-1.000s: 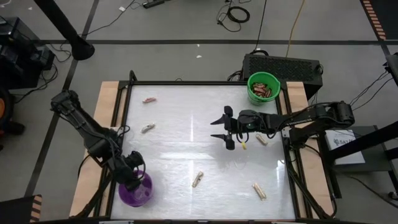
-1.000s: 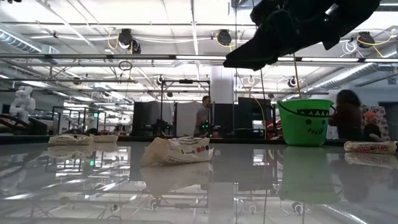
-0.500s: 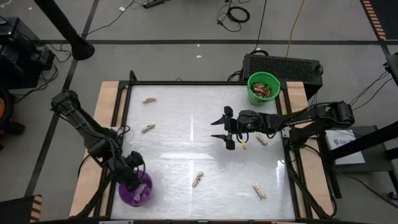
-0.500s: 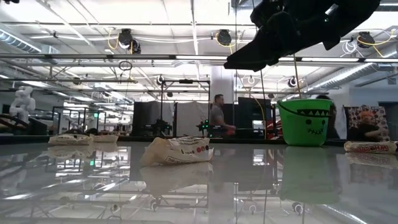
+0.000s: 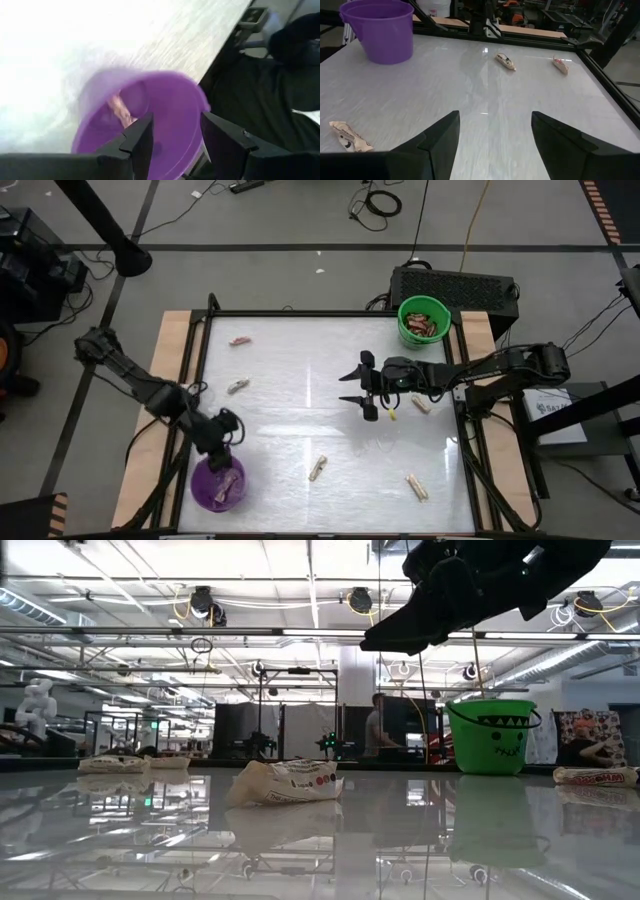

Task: Sort candy by brand, put in halloween buckets
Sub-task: Put the white candy bar into the purple bucket

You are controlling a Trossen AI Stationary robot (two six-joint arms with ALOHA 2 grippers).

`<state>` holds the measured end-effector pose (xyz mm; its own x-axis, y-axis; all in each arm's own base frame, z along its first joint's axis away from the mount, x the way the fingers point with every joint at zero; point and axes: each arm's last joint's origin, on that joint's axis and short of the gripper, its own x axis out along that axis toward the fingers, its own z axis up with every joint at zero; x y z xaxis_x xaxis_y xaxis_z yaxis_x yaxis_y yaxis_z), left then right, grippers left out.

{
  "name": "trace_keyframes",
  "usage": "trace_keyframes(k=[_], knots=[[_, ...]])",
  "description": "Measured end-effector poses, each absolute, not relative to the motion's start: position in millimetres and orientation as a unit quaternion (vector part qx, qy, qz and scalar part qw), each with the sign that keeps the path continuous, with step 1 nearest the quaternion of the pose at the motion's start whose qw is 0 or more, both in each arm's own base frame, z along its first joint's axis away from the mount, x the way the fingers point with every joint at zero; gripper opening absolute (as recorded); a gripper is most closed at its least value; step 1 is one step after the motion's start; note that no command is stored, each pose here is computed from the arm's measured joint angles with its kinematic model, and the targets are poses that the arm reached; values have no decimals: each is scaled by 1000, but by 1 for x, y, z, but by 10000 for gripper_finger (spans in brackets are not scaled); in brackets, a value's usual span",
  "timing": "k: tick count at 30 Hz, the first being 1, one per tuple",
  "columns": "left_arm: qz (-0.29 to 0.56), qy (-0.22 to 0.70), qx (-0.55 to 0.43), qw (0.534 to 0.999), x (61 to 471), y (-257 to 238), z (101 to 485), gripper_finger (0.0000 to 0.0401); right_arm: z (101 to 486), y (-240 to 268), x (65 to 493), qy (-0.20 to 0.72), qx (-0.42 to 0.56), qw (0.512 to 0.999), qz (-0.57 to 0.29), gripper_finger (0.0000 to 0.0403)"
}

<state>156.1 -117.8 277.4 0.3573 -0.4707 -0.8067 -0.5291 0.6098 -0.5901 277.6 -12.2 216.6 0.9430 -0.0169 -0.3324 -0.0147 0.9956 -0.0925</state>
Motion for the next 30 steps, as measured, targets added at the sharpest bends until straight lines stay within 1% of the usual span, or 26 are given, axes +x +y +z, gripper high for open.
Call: trace_keyframes(k=[4, 7, 9, 10, 14, 17, 20, 25, 28, 30], knots=[[25, 530, -405, 745, 155, -95, 284, 169, 217, -12, 278, 169, -50, 984, 0, 238], [89, 504, -326, 795, 152, -73, 282, 169, 217, -12, 278, 169, -51, 984, 0, 238], [135, 488, -269, 819, 152, -61, 281, 169, 217, -12, 278, 169, -51, 984, 0, 238], [140, 483, -247, 828, 155, -57, 280, 169, 217, -12, 278, 169, -51, 984, 0, 238], [110, 466, -187, 858, 171, -44, 281, 169, 217, -12, 278, 169, -51, 984, 0, 238], [141, 475, -164, 853, 175, -29, 277, 169, 217, -12, 278, 169, -51, 984, 0, 238], [195, 504, -142, 829, 171, -10, 273, 169, 216, -12, 278, 169, -51, 984, 0, 238], [282, 519, -117, 799, 164, 22, 262, 169, 216, -12, 277, 173, -51, 984, 1, 238], [314, 532, -119, 777, 160, 39, 249, 169, 215, -12, 277, 176, -54, 983, 1, 238], [317, 540, -134, 768, 158, 49, 238, 169, 215, -12, 277, 177, -56, 983, 2, 238]])
